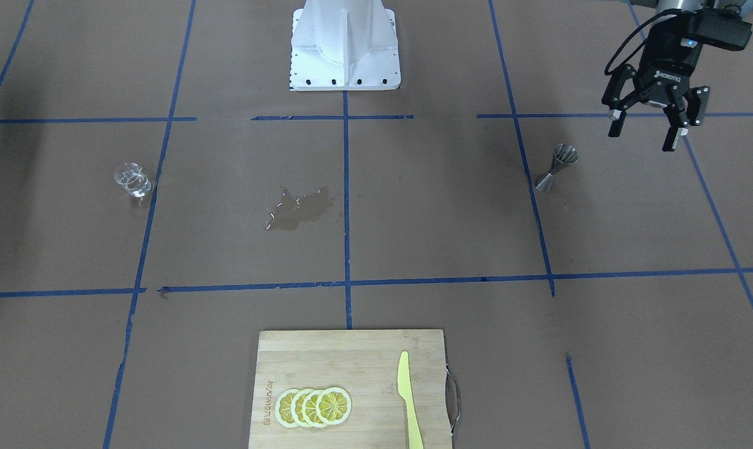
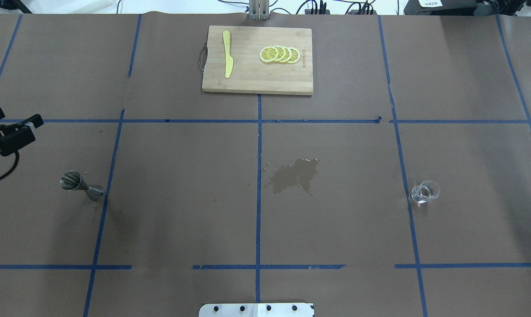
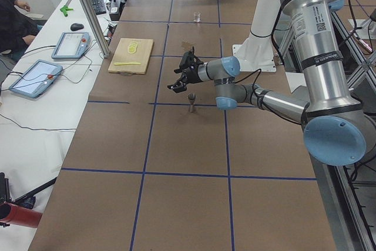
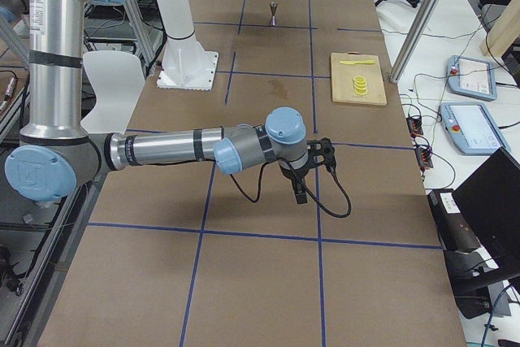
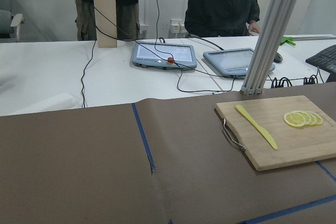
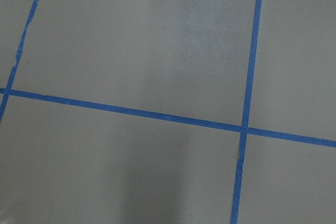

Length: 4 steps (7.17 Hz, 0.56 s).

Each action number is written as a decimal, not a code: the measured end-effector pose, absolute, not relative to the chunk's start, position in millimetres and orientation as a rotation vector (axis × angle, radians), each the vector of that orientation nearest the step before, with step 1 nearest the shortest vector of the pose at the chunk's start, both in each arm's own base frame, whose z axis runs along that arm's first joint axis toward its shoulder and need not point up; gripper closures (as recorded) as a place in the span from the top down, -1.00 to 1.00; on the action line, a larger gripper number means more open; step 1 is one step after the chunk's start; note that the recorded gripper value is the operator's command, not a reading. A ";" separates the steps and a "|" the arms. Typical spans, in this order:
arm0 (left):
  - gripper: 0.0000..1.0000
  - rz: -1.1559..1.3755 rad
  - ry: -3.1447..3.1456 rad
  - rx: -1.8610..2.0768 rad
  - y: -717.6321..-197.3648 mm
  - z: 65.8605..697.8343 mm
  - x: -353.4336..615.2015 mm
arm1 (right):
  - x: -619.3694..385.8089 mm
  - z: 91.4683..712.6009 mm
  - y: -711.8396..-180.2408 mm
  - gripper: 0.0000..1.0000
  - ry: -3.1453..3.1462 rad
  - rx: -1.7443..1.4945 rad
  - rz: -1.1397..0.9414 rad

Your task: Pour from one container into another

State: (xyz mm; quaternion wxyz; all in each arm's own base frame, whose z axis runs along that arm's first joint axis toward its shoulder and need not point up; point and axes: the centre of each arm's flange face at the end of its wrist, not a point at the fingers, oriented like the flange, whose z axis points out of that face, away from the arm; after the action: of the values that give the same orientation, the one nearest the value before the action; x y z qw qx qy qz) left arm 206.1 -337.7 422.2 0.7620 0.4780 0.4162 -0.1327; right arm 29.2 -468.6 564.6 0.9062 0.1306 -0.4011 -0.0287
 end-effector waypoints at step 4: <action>1.00 -0.405 0.723 1.187 -300.3 472.5 265.4 | 29.4 567.9 -465.5 1.00 -0.827 0.263 -0.055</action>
State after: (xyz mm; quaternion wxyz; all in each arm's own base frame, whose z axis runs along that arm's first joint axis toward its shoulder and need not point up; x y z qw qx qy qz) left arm 265.4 -300.3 472.5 0.7493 0.5430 0.3306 -0.1855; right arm 29.4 -465.5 567.9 0.9069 0.1274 -0.4007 -0.0269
